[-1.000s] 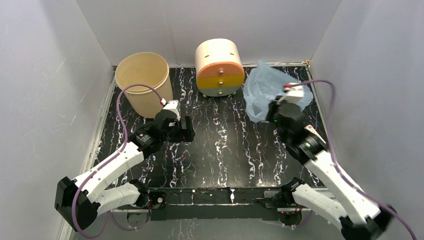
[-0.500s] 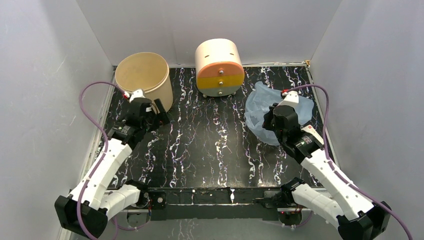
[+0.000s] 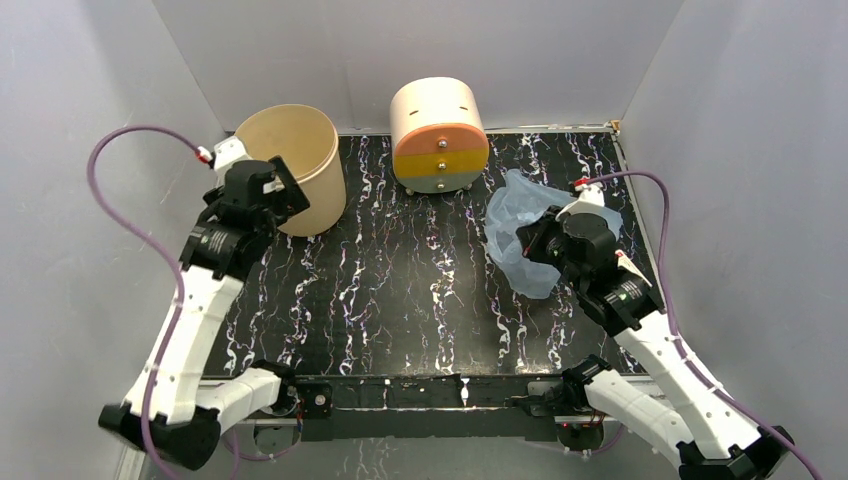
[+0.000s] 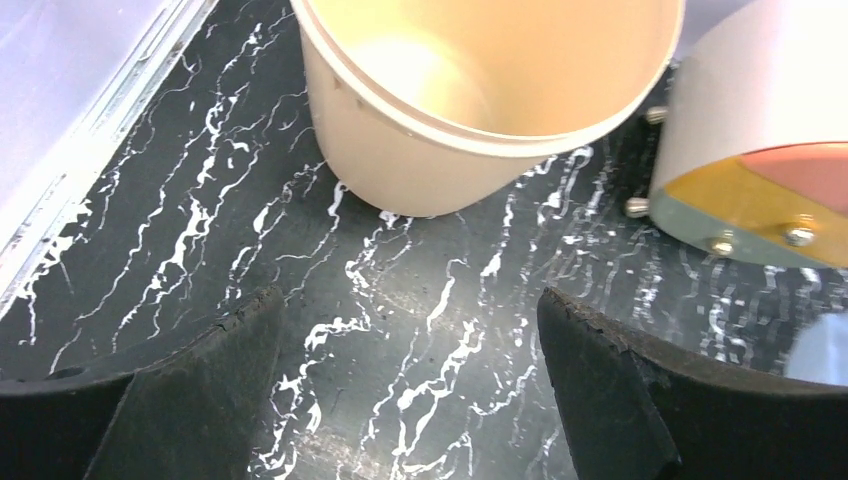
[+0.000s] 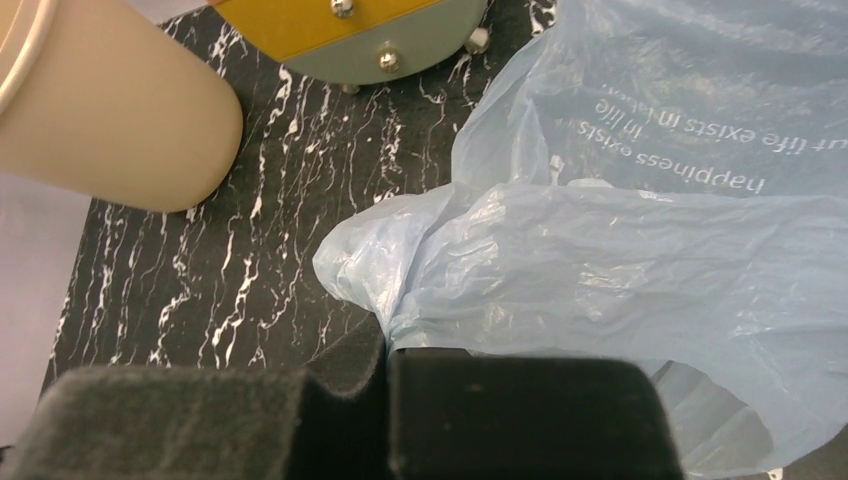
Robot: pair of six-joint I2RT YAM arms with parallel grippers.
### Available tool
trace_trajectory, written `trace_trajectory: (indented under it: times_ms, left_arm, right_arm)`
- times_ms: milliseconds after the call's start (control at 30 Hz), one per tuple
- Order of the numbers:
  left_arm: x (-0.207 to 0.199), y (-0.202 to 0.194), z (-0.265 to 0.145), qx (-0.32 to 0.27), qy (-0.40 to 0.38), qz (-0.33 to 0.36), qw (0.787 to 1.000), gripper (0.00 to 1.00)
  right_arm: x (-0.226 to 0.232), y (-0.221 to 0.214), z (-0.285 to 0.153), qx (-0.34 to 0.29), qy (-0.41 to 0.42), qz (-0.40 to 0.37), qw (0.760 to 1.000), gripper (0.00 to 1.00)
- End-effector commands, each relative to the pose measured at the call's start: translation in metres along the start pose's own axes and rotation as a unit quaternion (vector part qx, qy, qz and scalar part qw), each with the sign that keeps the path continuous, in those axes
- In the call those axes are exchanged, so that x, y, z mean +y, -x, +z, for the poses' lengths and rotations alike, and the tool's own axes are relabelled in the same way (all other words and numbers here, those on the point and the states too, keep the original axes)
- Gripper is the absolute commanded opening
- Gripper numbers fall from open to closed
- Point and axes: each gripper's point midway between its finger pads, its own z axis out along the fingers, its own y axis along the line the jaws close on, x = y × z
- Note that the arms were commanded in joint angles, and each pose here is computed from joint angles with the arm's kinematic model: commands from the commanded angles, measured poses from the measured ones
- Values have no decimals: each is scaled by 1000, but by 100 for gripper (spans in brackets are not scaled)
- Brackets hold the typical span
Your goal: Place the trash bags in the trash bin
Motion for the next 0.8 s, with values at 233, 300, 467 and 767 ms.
trace_trajectory:
  times_ms: [233, 300, 467, 767]
  left_arm:
    - [35, 39, 71, 17, 83, -31, 996, 95]
    - [48, 51, 81, 24, 80, -60, 995, 94]
    - [29, 67, 96, 23, 13, -72, 997, 93]
    - [54, 42, 142, 91, 39, -16, 995, 84]
  right_arm:
    - [31, 5, -2, 17, 64, 18, 998, 0]
    - [30, 4, -2, 18, 64, 18, 998, 0]
    - [27, 2, -4, 18, 61, 20, 998, 0]
    - [30, 3, -8, 20, 67, 24, 997, 0]
